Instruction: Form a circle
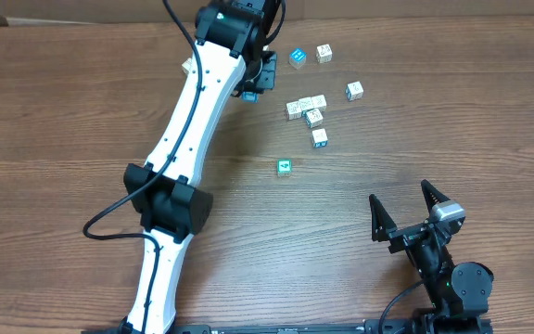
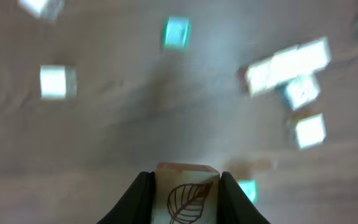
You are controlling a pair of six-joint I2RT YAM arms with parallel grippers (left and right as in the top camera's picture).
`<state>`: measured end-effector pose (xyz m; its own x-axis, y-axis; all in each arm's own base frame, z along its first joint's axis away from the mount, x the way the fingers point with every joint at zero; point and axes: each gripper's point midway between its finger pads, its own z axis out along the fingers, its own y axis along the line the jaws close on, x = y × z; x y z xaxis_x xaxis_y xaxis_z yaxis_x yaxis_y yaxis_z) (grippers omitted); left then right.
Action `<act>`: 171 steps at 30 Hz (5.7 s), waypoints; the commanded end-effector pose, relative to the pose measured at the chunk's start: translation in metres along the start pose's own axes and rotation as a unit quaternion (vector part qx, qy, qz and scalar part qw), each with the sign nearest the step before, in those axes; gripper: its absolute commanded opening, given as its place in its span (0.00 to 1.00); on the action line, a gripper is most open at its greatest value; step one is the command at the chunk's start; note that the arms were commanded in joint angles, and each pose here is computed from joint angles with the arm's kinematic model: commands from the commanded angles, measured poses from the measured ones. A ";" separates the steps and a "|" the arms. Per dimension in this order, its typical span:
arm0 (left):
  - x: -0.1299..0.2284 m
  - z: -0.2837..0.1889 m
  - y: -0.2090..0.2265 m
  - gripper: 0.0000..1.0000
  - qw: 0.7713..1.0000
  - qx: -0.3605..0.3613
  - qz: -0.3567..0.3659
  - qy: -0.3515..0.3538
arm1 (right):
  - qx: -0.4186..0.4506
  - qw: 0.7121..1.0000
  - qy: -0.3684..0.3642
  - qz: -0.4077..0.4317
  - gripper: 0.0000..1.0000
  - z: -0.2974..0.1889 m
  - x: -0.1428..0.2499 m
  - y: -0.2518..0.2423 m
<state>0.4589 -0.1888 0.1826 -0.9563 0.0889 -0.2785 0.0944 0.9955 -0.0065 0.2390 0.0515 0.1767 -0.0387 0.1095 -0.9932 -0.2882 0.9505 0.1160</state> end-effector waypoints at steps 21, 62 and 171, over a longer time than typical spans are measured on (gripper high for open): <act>0.054 0.010 -0.006 0.14 0.994 0.008 0.016 0.112 | 0.005 1.000 -0.002 -0.003 1.00 0.000 0.001 -0.002; 0.141 0.063 0.018 0.10 0.957 -0.051 0.038 0.284 | 0.005 1.000 -0.002 -0.003 1.00 0.000 0.001 -0.002; 0.110 0.086 -0.006 0.04 0.976 -0.030 -0.058 0.206 | 0.005 1.000 -0.002 -0.003 1.00 0.000 0.002 -0.002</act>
<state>0.3778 -0.1874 0.0548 -0.9874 -0.0208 0.1567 -0.0125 0.9985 0.0533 0.2390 0.0516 0.1766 -0.0395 0.1095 -0.9932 -0.2885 0.9504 0.1162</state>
